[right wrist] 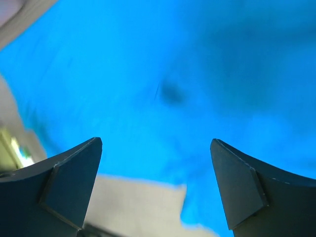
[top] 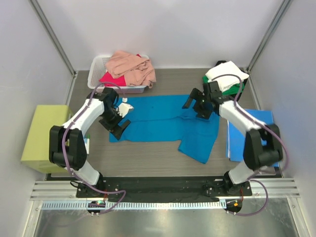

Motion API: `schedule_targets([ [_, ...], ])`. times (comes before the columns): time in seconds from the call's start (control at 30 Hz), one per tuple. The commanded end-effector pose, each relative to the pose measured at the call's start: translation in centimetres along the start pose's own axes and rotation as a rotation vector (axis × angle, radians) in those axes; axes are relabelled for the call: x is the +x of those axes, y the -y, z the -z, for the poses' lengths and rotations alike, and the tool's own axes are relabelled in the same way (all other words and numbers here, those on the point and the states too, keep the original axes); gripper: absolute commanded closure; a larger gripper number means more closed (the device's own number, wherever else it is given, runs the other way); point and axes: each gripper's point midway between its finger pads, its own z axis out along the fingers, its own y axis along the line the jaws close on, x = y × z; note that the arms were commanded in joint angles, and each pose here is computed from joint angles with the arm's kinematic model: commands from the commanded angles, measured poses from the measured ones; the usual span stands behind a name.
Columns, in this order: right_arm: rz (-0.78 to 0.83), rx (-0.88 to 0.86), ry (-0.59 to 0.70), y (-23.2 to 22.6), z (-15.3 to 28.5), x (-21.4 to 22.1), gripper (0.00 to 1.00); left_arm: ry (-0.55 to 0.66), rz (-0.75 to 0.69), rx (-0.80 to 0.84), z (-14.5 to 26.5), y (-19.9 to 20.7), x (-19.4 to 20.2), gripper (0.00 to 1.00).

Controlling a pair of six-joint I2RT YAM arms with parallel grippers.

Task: Fold and stack the t-shirts
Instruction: Fold the tshirt

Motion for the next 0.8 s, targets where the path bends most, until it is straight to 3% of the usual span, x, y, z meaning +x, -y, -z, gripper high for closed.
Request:
schedule_targets([
  [0.0, 0.080, 0.024, 0.044, 0.4, 7.0, 3.7, 0.06, -0.006, 0.003, -0.051, 0.4, -0.1, 1.3, 0.11],
  [0.07, 0.105, 0.069, -0.025, 1.7, 7.8, 7.6, 0.07, -0.033, 0.020, -0.031, -0.7, 0.3, 2.1, 0.11],
  [0.23, 0.062, 0.136, -0.069, 5.1, 9.4, 12.1, 0.12, -0.112, 0.060, -0.026, -3.1, 0.3, 4.0, 0.12],
  [0.47, 0.047, 0.360, -0.101, 11.1, 9.6, 14.5, 0.13, -0.134, 0.077, -0.026, -4.2, 0.4, 4.9, 0.14],
  [0.77, 0.058, 0.397, -0.176, 13.8, 10.8, 17.7, 0.16, -0.133, 0.081, -0.036, -4.7, 0.1, 4.7, 0.15],
])
